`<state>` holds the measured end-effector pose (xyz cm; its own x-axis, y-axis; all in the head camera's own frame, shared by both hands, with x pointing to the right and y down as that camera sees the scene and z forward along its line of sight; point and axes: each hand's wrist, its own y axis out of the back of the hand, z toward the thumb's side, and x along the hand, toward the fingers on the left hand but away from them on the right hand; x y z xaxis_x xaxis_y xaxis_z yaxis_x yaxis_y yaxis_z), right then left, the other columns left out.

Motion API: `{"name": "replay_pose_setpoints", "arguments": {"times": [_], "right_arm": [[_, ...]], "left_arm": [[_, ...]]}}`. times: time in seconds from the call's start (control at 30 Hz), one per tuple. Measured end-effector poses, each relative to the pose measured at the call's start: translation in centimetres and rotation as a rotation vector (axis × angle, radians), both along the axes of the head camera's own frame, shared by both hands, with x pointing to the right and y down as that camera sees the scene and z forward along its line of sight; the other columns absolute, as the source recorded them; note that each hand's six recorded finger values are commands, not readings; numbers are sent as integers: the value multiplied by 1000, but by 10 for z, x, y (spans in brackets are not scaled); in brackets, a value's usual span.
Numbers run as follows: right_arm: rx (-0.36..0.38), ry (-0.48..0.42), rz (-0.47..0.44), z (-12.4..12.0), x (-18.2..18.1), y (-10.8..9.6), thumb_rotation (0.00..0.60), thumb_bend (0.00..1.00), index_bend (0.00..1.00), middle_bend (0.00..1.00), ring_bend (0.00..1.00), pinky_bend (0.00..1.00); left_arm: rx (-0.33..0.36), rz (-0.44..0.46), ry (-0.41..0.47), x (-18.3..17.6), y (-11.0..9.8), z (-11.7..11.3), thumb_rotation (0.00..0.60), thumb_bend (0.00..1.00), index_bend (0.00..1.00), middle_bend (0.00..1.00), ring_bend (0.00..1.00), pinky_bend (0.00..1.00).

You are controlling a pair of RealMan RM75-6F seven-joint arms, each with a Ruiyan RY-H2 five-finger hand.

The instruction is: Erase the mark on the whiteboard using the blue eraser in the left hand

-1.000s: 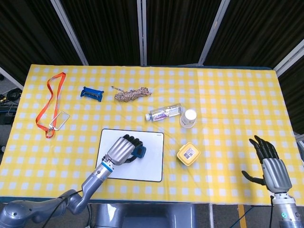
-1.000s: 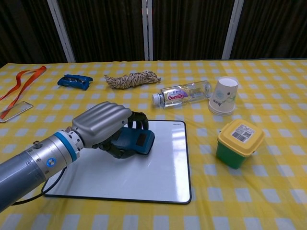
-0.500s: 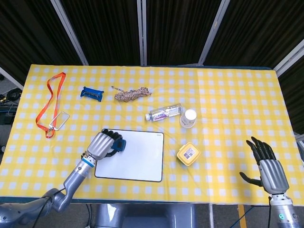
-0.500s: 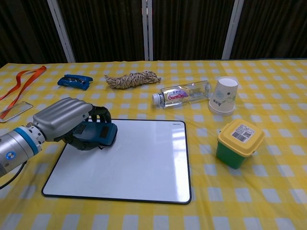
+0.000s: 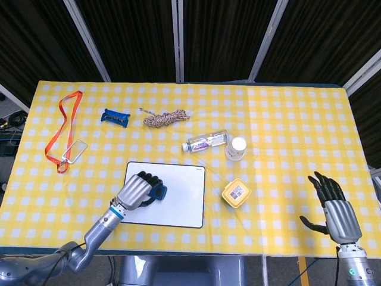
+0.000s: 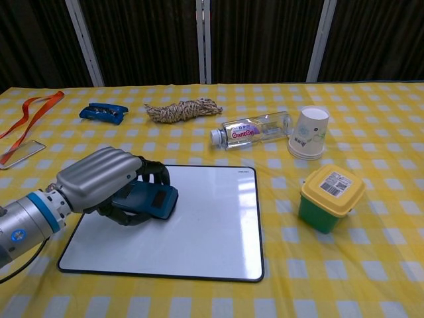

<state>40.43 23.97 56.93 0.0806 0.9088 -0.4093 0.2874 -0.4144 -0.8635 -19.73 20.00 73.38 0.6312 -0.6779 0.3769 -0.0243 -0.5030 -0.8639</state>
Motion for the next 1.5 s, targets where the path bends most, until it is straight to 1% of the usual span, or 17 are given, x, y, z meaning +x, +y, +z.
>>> {"name": "replay_pose_setpoints", "arguments": {"times": [0.23,0.33,0.6,0.77,0.87,0.97,1.03,1.2,1.5], "right_arm": [[6,-5,2,-3,1,-1,600,72,11,0,0,0],[6,-6,2,-3,1,-1,600,71,11,0,0,0],[2,-4,0,-2,0,0,600,72,11,0,0,0],[2,-2,-3,-1,0,0,600,71,11,0,0,0],[0,-2,-4,-1,-1,0,600,72,11,0,0,0],[3,-4,-3,-1,-1,0,600,72,11,0,0,0],[4,-6,-1,-1,-1,0,600,71,11,0,0,0],[4,-10,2,-2,0,0,600,72,11,0,0,0],[7,-13,4,-2,1,-1,600,71,11,0,0,0]], "left_arm": [[-17,59,49,33,22,-9,600,614,767,567,525,494],[-9,69,46,38,24,-10,600,615,767,567,525,494],[8,28,-5,23,7,-5,600,616,768,567,525,494],[17,-15,-48,4,-10,0,600,615,767,567,525,494],[17,-50,-58,-5,-20,1,600,615,767,567,525,494],[24,-85,-81,-16,-33,3,600,615,767,567,525,494],[21,-95,-90,-19,-38,4,600,615,767,567,525,494],[14,-87,-85,-11,-36,6,600,615,768,567,525,494],[-3,-53,-26,20,-23,3,600,615,767,567,525,494]]}}
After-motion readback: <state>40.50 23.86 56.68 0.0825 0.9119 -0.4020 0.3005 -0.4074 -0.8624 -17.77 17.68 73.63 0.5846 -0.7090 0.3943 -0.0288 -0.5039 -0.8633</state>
